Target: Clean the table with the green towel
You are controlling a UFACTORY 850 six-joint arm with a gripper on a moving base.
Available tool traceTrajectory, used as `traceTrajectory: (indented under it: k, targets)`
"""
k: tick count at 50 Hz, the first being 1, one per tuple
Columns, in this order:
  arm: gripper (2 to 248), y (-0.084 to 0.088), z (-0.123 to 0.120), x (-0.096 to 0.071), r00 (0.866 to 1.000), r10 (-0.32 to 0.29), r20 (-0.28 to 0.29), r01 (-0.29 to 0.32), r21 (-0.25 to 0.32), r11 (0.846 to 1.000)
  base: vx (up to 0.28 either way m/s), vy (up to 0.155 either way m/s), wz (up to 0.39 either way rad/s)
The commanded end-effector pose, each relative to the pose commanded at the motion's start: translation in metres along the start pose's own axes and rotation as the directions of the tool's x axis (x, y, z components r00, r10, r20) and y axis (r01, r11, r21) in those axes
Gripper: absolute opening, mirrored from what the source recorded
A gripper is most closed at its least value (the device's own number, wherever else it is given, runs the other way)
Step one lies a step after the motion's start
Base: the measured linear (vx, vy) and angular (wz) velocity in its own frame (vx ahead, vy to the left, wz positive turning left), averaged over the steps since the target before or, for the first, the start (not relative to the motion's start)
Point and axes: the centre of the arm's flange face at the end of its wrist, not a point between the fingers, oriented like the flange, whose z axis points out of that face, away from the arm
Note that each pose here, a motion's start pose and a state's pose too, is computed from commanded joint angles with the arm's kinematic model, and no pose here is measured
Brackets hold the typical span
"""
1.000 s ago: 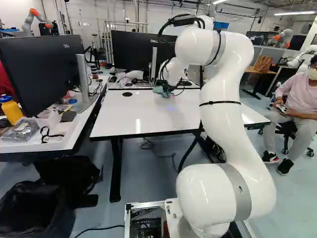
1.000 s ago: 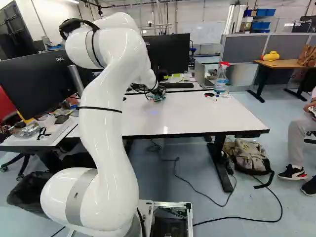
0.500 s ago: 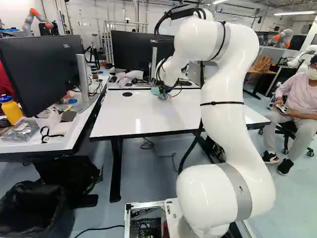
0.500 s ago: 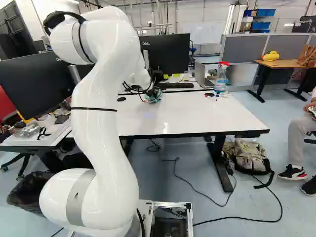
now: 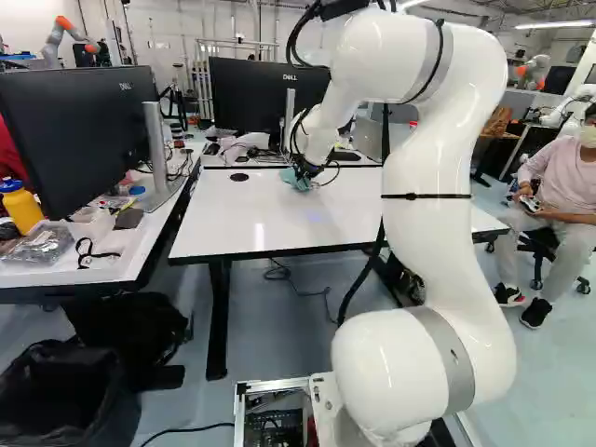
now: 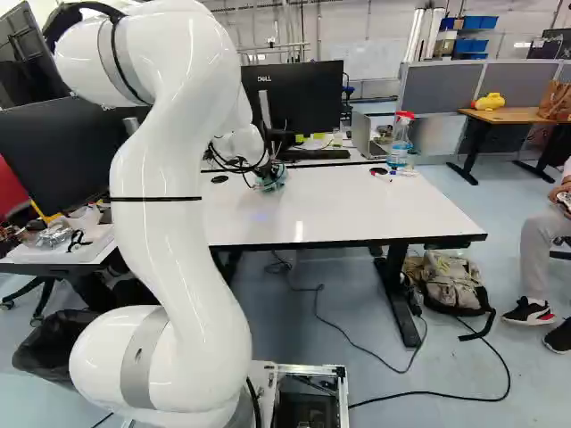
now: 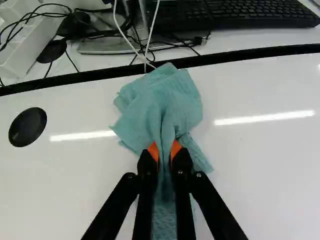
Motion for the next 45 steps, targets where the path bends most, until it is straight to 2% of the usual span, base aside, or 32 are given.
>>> traceTrajectory:
  k: [15, 30, 45]
  targets:
    - [45, 0.004, -0.02, -0.019, 1.0, 0.002, 0.02, -0.002, -0.004, 1.0, 0.0, 0.0, 0.0]
    - [45, 0.019, -0.039, -0.036, 0.999, 0.02, 0.035, -0.019, -0.021, 1.0, 0.0, 0.0, 0.0]
    - [45, 0.022, -0.042, -0.037, 0.999, 0.024, 0.034, -0.023, -0.025, 0.999, 0.0, 0.0, 0.0]
